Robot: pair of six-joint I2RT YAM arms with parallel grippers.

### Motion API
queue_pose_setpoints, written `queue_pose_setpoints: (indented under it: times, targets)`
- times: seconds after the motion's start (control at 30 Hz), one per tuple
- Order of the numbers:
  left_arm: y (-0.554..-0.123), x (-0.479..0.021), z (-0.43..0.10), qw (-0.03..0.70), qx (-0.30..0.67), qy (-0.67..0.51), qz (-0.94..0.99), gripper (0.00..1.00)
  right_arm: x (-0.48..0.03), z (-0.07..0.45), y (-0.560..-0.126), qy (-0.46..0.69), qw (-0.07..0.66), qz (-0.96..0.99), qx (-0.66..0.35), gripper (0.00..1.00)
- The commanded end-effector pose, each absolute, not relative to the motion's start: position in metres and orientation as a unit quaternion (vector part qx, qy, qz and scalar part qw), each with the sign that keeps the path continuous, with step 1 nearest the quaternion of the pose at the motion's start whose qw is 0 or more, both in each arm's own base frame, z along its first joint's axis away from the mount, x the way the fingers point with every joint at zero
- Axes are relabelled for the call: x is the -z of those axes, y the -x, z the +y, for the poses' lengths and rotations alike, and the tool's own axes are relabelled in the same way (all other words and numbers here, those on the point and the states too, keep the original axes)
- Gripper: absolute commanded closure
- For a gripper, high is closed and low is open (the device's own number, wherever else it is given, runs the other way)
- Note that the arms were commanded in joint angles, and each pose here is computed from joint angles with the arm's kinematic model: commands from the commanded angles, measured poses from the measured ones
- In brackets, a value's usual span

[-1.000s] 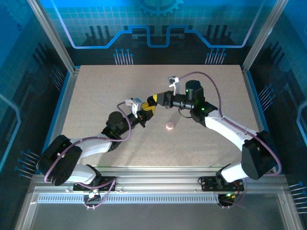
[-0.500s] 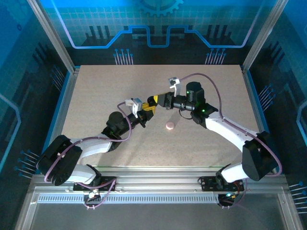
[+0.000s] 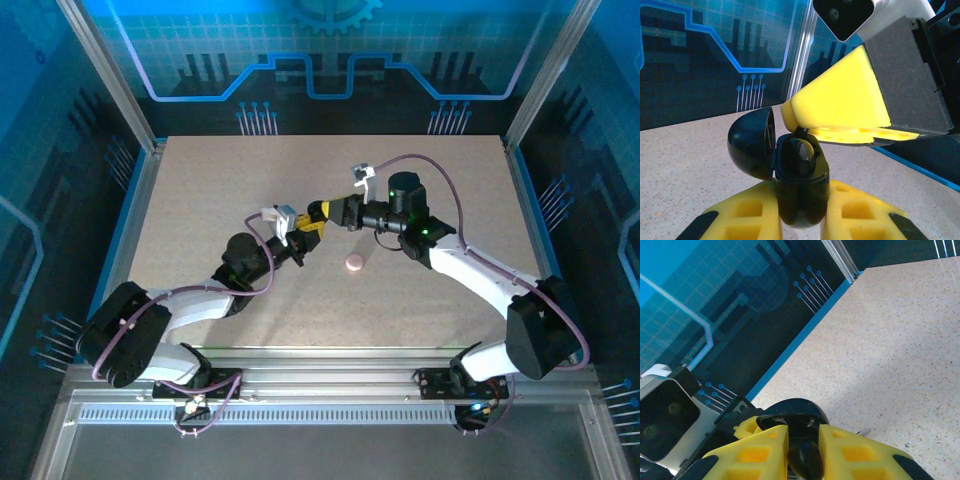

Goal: Insert the wireless bluetooth earbuds into the charging case

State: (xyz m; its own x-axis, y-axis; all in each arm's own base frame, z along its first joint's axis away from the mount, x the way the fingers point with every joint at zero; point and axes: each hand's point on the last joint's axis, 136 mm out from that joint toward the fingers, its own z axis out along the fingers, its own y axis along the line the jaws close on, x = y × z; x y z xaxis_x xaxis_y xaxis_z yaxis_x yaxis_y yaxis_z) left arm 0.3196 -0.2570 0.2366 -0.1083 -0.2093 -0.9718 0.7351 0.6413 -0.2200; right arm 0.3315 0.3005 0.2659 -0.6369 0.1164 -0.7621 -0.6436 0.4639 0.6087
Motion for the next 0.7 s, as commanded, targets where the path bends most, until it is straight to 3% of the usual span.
queue_pose_setpoints:
  times: [0.0,0.33,0.47,0.67]
  targets:
    - [-0.321,-0.285,-0.254,0.688,0.373,-0.199,0.590,0.87,-0.254,0.302,-0.319,0.187,0.359,0.773,-0.489,0.76]
    - [-0.319,-0.282,-0.254,0.685,0.365,-0.209,0.595,0.87,-0.264,0.303,-0.322,0.186,0.367,0.767,-0.492,0.60]
    - [-0.319,-0.281,-0.254,0.684,0.362,-0.210,0.597,0.87,-0.271,0.299,-0.325,0.183,0.378,0.765,-0.488,0.59]
    - [-0.330,-0.264,-0.244,0.679,0.333,-0.185,0.628,0.87,-0.238,0.283,-0.333,0.140,0.337,0.823,-0.435,0.54]
